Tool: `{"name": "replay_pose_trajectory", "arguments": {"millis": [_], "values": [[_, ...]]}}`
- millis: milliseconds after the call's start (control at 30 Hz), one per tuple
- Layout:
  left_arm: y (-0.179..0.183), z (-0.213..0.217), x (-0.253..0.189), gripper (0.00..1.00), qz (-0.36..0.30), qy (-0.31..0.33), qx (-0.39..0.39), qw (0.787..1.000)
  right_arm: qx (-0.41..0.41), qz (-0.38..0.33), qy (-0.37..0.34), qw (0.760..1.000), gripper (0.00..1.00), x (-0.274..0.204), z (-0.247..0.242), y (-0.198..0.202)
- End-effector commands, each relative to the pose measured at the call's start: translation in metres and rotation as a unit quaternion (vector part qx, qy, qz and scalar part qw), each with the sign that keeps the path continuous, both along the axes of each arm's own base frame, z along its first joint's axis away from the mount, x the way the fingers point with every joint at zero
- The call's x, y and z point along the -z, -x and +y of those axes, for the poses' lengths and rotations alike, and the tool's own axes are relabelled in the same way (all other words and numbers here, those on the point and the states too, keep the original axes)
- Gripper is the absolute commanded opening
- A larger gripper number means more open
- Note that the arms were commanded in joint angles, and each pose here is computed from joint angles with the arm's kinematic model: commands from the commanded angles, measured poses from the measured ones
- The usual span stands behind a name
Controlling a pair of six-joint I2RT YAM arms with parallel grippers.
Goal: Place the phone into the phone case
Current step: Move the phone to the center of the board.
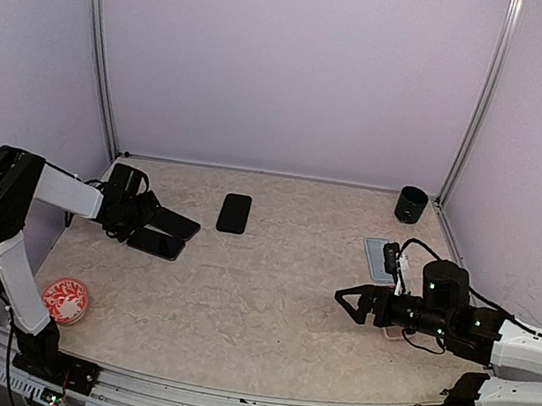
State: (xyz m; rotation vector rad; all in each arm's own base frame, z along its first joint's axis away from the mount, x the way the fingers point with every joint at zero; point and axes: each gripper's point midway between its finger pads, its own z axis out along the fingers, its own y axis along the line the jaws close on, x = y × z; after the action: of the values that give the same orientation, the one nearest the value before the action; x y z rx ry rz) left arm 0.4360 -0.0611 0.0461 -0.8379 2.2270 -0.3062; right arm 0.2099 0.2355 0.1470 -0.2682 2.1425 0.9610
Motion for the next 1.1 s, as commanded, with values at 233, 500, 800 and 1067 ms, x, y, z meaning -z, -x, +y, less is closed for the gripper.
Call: {"name": "replay_pose_trajectory", "arguments": {"millis": [233, 500, 800, 1067], "values": [[0.002, -0.011, 0.022, 0.97, 0.006, 0.017, 0.034, 0.999, 0.003, -0.003, -0.004, 1.000, 1.00, -0.001, 0.003, -0.006], [0.011, -0.036, 0.027, 0.97, 0.005, 0.030, 0.076, 0.997, -0.002, -0.001, 0.000, 1.000, 1.00, 0.000, 0.009, -0.010], [0.029, -0.075, 0.035, 0.96, 0.007, 0.047, 0.122, 0.991, -0.003, 0.003, 0.001, 1.000, 1.00, 0.002, 0.010, -0.011], [0.046, -0.107, 0.029, 0.96, 0.003, 0.050, 0.153, 0.987, -0.005, 0.004, 0.001, 1.000, 1.00, 0.003, 0.012, -0.011]]}}
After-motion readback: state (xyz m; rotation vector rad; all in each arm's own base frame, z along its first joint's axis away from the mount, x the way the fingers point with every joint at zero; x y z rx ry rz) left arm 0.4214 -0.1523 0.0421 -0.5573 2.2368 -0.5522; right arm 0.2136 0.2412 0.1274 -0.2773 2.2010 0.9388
